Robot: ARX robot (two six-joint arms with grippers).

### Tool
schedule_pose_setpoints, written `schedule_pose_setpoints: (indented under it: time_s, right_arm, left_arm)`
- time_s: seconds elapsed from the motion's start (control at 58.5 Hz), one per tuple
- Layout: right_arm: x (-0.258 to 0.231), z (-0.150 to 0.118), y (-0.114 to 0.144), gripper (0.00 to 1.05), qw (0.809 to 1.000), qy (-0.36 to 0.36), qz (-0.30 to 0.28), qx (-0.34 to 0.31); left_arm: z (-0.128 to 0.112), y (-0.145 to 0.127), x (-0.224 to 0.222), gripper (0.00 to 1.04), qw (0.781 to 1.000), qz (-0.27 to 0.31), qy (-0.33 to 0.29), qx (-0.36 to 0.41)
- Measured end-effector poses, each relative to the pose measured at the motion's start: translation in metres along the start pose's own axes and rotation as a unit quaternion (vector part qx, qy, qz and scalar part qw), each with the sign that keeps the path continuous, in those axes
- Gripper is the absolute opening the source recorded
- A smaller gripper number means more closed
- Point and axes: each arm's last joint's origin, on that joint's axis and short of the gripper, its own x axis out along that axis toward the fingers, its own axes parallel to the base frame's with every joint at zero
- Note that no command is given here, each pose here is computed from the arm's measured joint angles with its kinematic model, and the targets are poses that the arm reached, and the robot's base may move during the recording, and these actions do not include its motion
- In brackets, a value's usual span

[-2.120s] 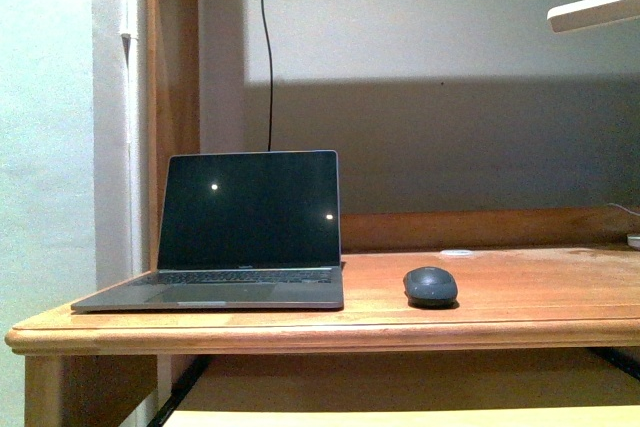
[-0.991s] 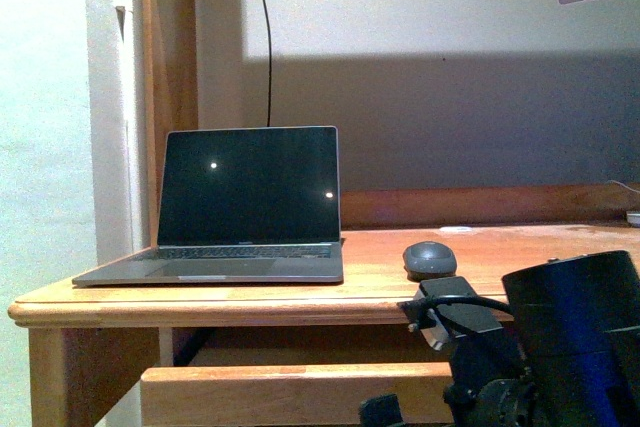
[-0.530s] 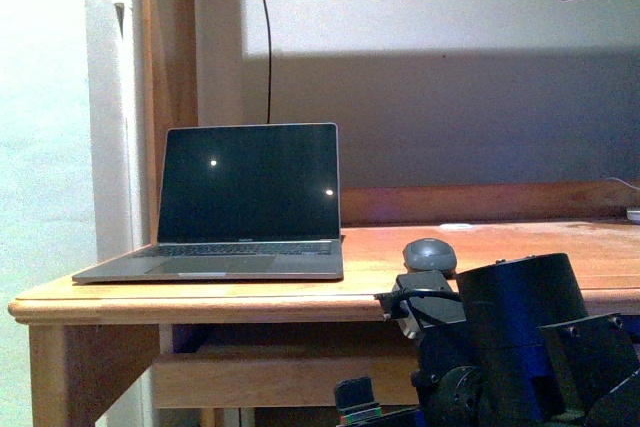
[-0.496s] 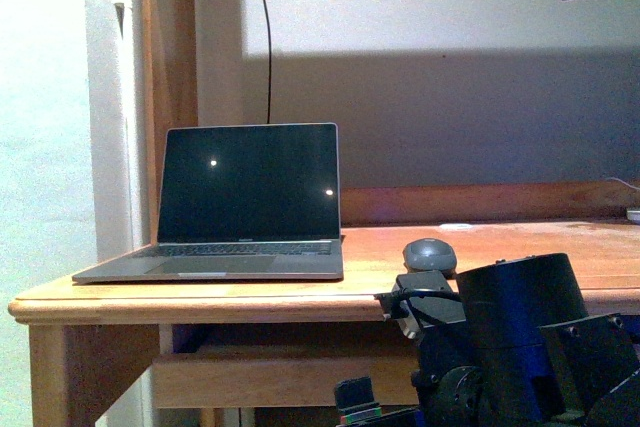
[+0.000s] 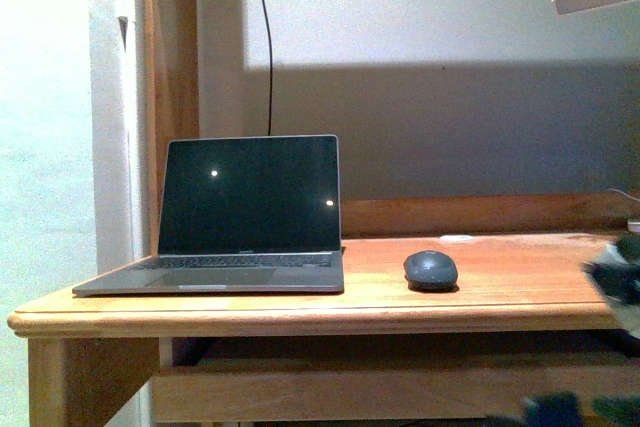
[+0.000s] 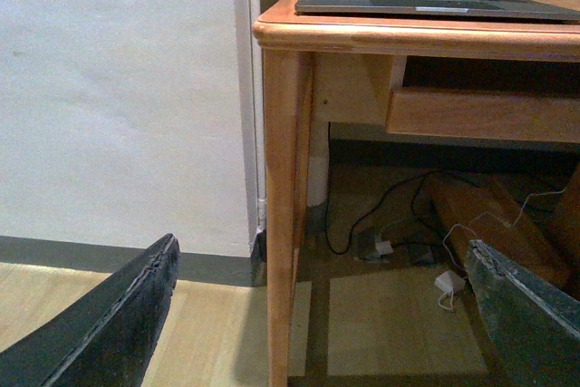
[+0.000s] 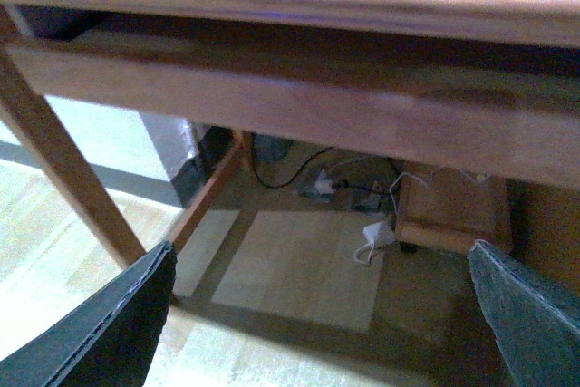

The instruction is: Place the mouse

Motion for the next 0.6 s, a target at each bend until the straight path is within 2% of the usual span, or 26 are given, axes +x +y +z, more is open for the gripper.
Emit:
schedule_pose_setpoints:
  time_s: [0.291,0.513,0.598]
  right_arm:
    - [-0.099,-0.016,-0.01,0.97,0.999,-0.035,0.005,0.03]
    - [-0.132,-0.029,-0.007,0.97,0.997,-0.063,0.012,0.051]
    - [-0.138,-0.041,-0.006,0.84,0.989,-0.094,-0.111,0.024]
  left_arm:
    - [0.0,0.0,0.0,0.97,1.0,0.0,0.0,0.0]
    - [0.0,0.0,0.0,0.97,1.0,0.0,0.0,0.0]
    - [0.0,0.0,0.0,0.97,1.0,0.0,0.0,0.0]
